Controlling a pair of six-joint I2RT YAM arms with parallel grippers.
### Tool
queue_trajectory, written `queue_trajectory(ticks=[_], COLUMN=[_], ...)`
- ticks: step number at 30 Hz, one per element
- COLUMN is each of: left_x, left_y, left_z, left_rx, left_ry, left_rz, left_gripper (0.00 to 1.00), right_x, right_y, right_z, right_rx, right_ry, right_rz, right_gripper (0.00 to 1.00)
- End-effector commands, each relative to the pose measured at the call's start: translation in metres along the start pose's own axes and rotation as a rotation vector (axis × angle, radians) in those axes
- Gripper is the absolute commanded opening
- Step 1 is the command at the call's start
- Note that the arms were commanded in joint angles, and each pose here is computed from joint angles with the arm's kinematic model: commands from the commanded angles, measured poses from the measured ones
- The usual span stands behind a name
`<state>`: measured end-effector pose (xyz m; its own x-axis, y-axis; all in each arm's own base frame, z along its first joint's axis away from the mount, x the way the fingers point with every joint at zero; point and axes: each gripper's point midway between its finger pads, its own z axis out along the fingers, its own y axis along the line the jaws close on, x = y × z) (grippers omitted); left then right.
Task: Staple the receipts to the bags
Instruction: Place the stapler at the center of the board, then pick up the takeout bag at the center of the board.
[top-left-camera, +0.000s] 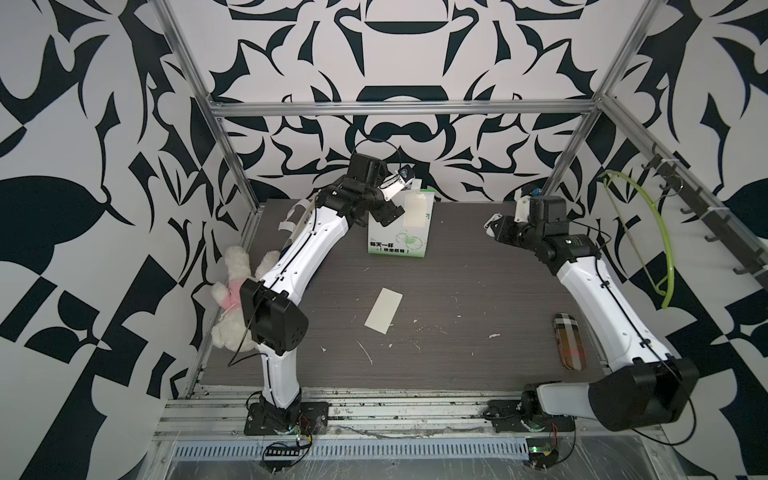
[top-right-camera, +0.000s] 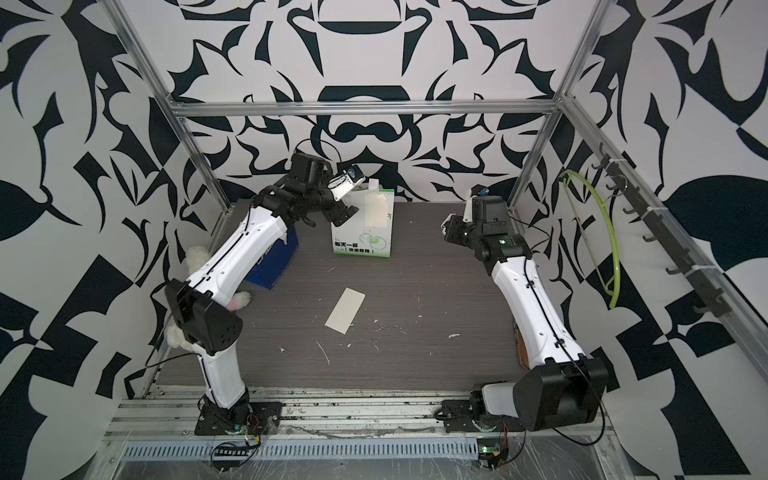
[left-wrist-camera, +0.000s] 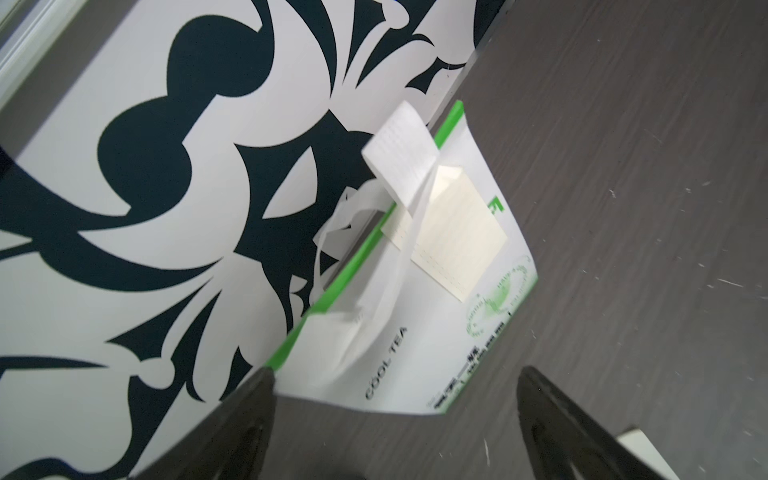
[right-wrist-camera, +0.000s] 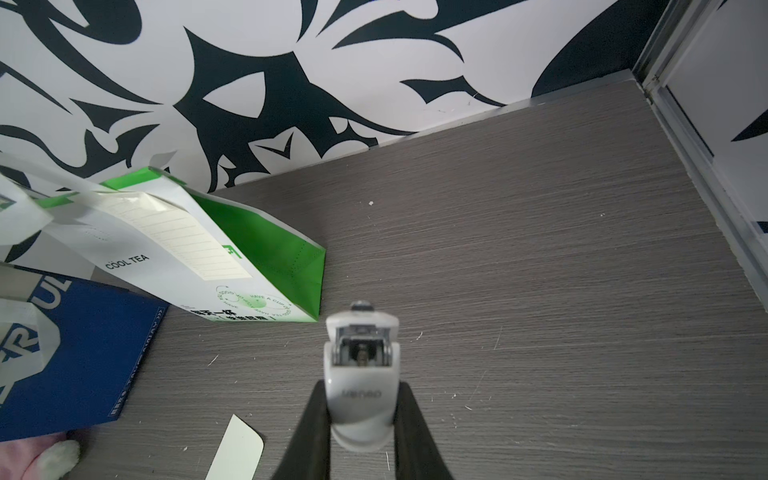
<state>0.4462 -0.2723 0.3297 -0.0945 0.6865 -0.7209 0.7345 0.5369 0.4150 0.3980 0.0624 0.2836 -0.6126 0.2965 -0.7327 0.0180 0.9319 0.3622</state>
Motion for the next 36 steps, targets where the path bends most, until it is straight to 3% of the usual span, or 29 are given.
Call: queue_trajectory(ticks=[1, 6, 9, 14, 21, 31, 33, 36], left_x=[0.004, 0.053, 0.098, 0.162, 0.203, 0.207, 0.210, 0.215], left_y=[0.005, 0.034, 0.046, 0.063, 0.074, 0.077, 0.076, 0.074], left_z=[-0.046, -0.094, -0.117, -0.152, -0.151, -0.124, -0.122, -0.120], left_rx=[-0.064, -0.239, -0.341, -0.458, -0.446, -0.366, -0.356, -0.347], left_ry=[-0.005, 0.129, 0.244, 0.411, 0.516, 0.528, 0.536, 0.552], left_rz=[-0.100, -0.354, -0.498, -0.702, -0.734, -0.694, -0.690, -0.690], left_gripper=[0.92, 0.92, 0.92, 0.92, 0.90, 0.76, 0.69, 0.45], right_x=[-0.010, -0.005, 0.004, 0.035, 0.086, 0.126, 0.130, 0.134], right_y=[0.008, 0.028, 0.040, 0.036, 0.009, -0.016, -0.022, -0.033], right_z=[0.002, 0.007, 0.011, 0.022, 0.045, 0.080, 0.087, 0.097], right_rx=[-0.049, -0.172, -0.252, -0.255, -0.160, -0.094, -0.083, -0.050], right_ry=[-0.035, -0.007, 0.032, 0.180, 0.384, 0.545, 0.561, 0.590], right_rz=[0.007, -0.014, -0.017, -0.004, 0.016, 0.006, 0.012, 0.009], right_gripper=[0.08, 0.07, 0.07, 0.06, 0.07, 0.07, 0.08, 0.07])
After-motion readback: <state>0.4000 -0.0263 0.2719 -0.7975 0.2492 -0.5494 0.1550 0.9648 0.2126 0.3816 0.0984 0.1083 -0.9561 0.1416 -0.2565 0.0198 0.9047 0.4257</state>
